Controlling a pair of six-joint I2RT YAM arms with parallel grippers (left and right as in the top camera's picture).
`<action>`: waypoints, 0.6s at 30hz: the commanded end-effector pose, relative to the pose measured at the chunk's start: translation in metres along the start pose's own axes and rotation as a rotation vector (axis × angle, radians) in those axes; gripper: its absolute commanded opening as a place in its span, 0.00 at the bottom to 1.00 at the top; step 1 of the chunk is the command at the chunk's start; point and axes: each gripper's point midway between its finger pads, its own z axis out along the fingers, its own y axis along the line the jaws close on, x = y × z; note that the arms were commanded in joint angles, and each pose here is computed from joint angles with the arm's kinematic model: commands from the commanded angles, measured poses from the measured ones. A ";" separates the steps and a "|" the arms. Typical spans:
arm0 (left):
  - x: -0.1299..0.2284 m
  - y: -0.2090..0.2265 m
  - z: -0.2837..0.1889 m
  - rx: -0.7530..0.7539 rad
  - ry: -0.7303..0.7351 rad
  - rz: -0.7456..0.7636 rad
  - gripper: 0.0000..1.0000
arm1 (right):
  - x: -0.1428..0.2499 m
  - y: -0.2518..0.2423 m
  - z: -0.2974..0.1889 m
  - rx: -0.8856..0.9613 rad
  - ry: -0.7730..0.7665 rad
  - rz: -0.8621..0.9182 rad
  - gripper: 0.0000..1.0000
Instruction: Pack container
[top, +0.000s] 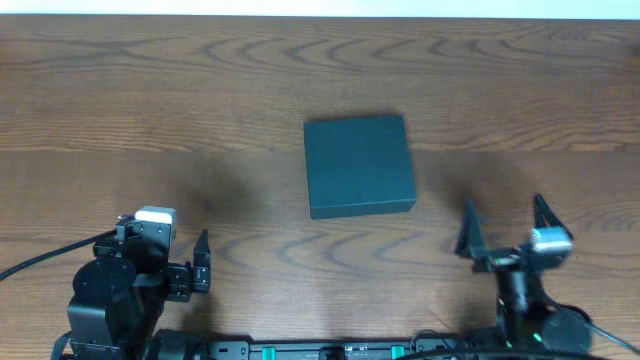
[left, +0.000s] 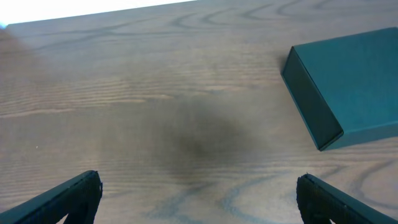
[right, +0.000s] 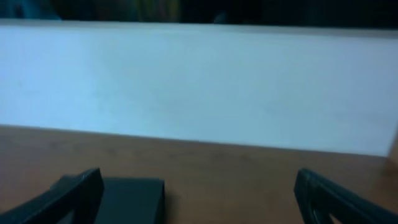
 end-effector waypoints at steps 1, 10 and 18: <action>0.001 -0.001 0.000 0.004 -0.002 0.012 0.99 | 0.050 0.006 0.012 -0.025 0.049 -0.073 0.99; 0.001 -0.001 0.000 0.004 -0.002 0.012 0.99 | 0.108 0.007 0.014 -0.027 0.175 -0.078 0.99; 0.001 -0.001 0.000 0.004 -0.002 0.012 0.98 | 0.107 0.001 0.014 -0.003 0.174 -0.074 0.99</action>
